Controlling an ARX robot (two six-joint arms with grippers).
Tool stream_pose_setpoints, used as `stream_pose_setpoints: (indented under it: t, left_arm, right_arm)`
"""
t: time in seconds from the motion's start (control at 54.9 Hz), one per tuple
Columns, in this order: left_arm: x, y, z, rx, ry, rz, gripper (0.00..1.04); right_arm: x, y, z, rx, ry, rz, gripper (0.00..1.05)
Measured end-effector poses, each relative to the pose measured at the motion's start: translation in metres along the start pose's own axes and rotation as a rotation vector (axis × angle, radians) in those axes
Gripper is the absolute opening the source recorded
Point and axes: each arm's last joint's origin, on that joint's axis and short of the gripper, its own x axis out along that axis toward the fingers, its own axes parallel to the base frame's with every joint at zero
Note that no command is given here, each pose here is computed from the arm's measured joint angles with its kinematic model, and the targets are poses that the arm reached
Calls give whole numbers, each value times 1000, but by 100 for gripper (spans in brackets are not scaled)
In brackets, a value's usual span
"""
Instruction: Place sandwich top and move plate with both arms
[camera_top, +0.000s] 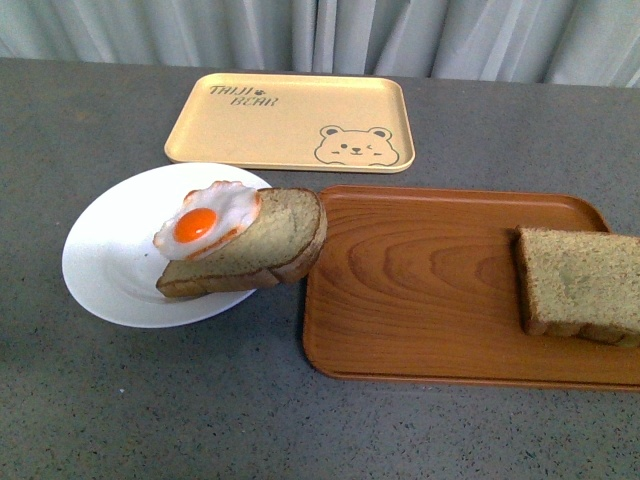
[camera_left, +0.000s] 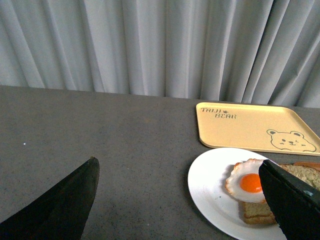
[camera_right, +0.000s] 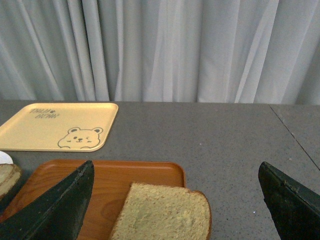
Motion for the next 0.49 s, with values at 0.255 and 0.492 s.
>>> stream_pose_setpoints:
  t: [0.255,0.492]
  left_arm:
    - [0,0,0,0,0,0,96]
    - [0,0,0,0,0,0,96]
  right_arm:
    - [0,0,0,0,0,0,96]
    - [0,0,0,0,0,0,96]
